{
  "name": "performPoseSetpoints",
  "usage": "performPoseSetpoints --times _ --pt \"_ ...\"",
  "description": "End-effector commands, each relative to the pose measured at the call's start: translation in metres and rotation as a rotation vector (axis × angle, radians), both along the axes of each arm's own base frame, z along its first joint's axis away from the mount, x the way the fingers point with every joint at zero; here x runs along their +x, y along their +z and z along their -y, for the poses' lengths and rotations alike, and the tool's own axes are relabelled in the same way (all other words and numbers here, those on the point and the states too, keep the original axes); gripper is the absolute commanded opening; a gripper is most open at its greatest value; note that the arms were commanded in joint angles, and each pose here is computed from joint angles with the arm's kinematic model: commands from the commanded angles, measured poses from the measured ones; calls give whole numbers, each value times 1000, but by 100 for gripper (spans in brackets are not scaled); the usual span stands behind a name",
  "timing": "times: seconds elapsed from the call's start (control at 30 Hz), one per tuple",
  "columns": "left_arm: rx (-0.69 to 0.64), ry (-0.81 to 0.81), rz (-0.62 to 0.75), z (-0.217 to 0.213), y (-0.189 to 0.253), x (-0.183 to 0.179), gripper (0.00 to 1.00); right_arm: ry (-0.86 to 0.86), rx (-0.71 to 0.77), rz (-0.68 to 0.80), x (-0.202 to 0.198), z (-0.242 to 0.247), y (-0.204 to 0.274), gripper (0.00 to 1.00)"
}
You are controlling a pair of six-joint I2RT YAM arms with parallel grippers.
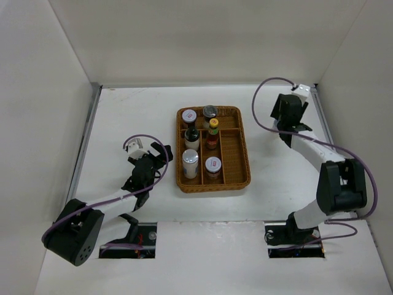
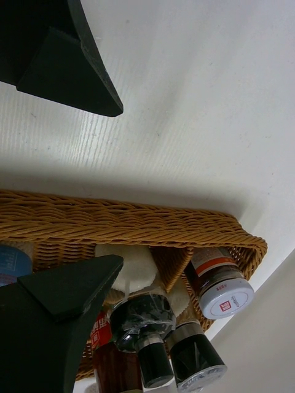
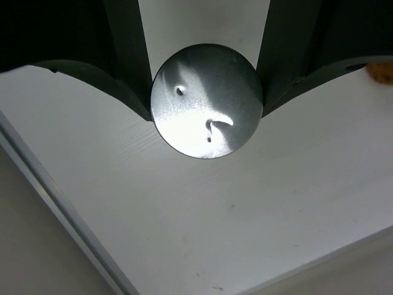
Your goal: Organize the condiment bottles
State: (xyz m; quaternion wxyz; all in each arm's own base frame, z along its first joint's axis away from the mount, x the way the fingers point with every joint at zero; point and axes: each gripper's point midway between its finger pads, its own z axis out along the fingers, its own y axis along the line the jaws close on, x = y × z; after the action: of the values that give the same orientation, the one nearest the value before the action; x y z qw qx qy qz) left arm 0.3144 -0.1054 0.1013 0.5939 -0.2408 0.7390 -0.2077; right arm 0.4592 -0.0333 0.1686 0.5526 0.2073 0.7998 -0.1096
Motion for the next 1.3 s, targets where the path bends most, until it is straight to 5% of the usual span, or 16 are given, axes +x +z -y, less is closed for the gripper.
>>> performPoseSetpoints --times 0.0,0.33,0.93,1.2,1.27 --pt "-46 6 81 4 29 12 99 129 -15 375 7 -60 128 50" --pt "-48 12 88 1 32 12 99 450 74 426 28 -191 158 51" --pt "-35 24 68 -2 25 14 100 533 64 132 51 -244 19 57" --pt "-33 53 75 -8 28 14 100 493 70 173 42 -235 42 97" --pt "-27 76 76 -13 28 14 100 470 80 218 35 -227 65 100"
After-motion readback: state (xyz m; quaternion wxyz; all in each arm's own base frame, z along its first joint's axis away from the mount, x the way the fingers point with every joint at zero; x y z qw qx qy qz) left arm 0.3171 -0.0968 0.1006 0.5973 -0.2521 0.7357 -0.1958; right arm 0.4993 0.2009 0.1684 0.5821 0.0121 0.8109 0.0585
